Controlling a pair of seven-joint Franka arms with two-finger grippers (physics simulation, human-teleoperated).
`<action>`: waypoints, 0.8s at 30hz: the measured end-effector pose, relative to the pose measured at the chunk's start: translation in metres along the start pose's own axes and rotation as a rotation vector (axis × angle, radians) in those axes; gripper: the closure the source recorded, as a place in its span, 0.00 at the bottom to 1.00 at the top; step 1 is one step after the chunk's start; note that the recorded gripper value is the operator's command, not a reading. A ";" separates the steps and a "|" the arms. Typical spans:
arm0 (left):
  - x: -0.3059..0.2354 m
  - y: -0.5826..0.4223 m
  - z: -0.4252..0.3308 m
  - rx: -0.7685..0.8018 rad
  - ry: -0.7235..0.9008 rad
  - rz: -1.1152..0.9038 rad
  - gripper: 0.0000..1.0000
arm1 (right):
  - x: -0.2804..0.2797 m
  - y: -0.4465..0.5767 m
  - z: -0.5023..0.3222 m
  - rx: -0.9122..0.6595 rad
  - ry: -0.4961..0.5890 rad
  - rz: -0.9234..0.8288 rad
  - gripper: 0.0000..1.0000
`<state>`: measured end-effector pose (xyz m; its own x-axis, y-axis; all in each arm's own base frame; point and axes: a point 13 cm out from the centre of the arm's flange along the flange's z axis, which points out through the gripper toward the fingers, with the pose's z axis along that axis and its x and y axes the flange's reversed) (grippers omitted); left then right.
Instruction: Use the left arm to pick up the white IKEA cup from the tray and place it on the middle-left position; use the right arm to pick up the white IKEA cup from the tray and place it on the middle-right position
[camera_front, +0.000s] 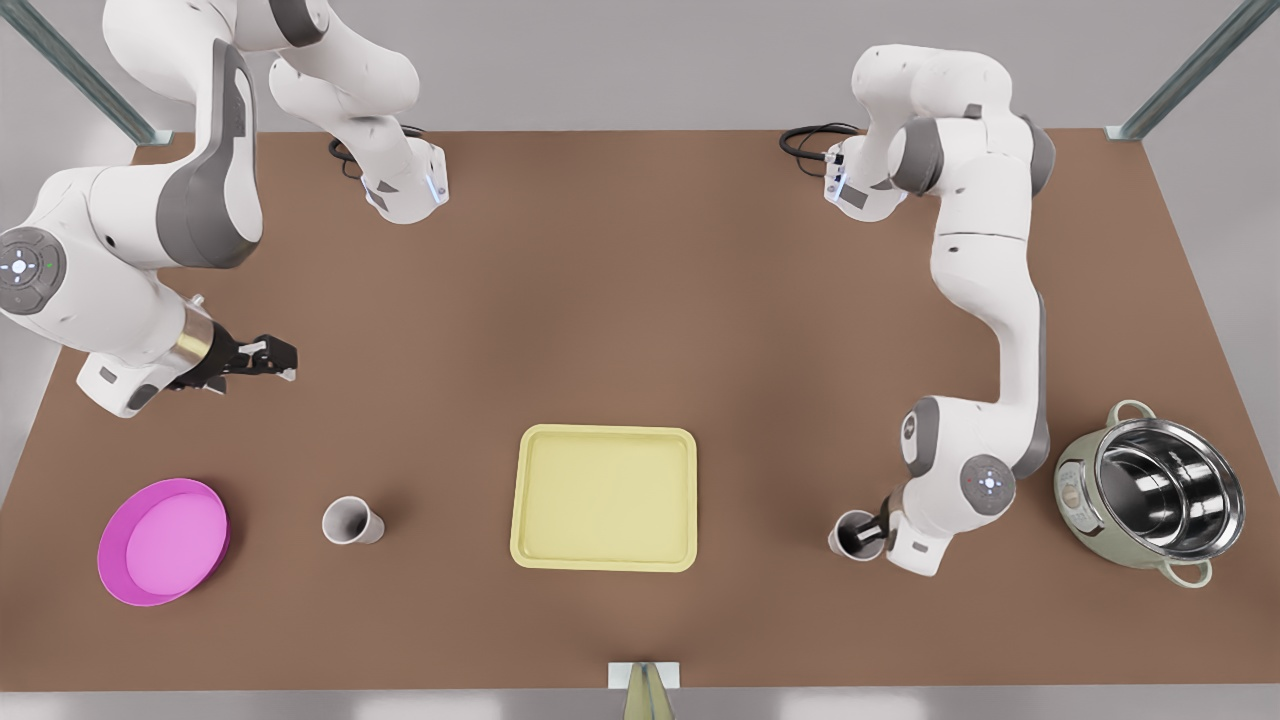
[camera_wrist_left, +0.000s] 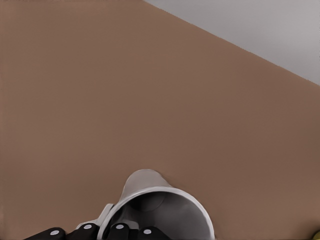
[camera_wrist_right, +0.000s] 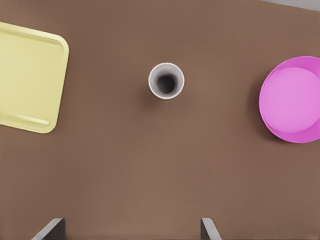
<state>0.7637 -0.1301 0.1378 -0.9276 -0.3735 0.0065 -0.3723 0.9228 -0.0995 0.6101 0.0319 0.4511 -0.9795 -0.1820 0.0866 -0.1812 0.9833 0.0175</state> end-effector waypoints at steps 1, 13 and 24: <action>-0.004 0.008 0.001 0.002 0.003 0.023 0.84 | 0.000 0.001 0.000 0.000 0.001 0.003 0.00; -0.005 0.025 0.034 0.018 0.034 0.338 0.00 | 0.002 -0.002 0.001 -0.005 0.007 0.044 0.00; -0.015 0.068 -0.248 0.051 -0.120 0.456 0.00 | 0.001 0.000 0.002 -0.004 0.008 0.050 0.00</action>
<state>0.7449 -0.0387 0.3775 -0.9849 0.0574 -0.1635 0.0767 0.9905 -0.1143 0.6085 0.0317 0.4495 -0.9866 -0.1324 0.0954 -0.1314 0.9912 0.0166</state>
